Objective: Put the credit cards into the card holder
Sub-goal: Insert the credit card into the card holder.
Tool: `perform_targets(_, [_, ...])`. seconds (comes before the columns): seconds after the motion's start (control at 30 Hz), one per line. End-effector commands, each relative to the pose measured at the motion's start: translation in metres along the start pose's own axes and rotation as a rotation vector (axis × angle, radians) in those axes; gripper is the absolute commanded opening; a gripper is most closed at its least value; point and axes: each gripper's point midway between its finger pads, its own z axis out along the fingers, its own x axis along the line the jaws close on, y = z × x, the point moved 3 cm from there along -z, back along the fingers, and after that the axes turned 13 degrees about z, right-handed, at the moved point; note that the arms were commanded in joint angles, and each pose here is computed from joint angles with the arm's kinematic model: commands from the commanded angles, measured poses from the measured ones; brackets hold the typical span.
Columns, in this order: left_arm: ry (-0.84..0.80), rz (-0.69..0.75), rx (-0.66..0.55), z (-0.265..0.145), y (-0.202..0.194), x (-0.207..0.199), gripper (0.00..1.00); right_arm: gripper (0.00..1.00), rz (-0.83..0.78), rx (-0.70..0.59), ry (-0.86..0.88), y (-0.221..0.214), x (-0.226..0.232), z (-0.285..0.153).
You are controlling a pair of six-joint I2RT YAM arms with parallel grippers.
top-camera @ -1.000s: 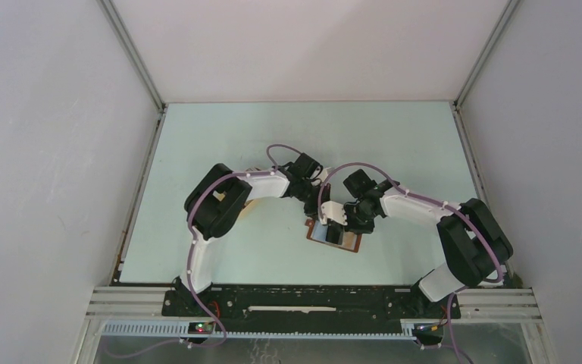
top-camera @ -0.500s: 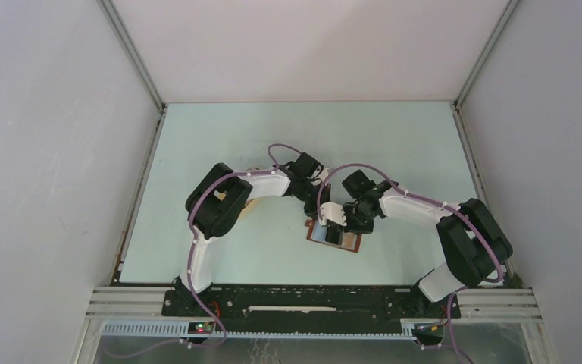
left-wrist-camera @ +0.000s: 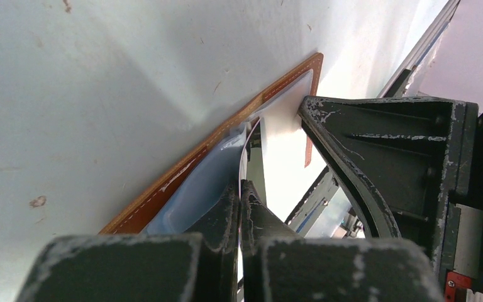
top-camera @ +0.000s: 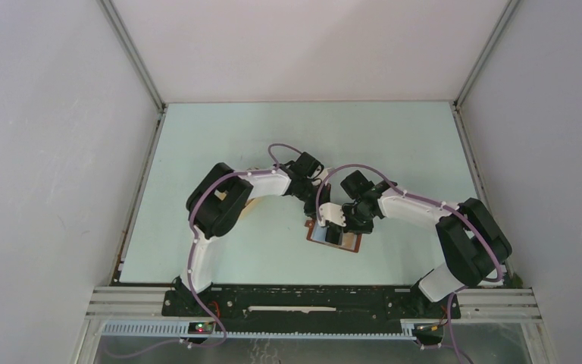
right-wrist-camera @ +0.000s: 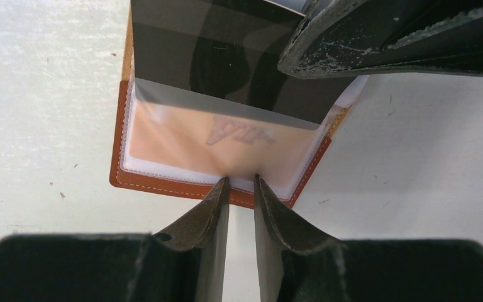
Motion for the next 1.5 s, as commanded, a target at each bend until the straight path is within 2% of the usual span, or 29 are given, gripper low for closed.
perform_targets(0.0, [0.108, -0.041, 0.124, 0.010, -0.030, 0.027, 0.00, 0.29, -0.010, 0.023, 0.018, -0.003, 0.003, 0.013])
perform_targets(0.8, [0.070, -0.049, 0.112, 0.028, -0.024, 0.021, 0.02, 0.29, -0.009, 0.020, 0.017, 0.001, 0.004, 0.013])
perform_targets(1.2, [0.053, -0.037, 0.096, 0.031, -0.023, 0.017, 0.15, 0.32, 0.014, -0.008, -0.009, 0.007, 0.000, 0.006])
perform_targets(1.47, [0.051, -0.029, 0.077, 0.029, -0.023, 0.021, 0.22, 0.37, 0.007, -0.144, -0.041, 0.025, 0.000, -0.022])
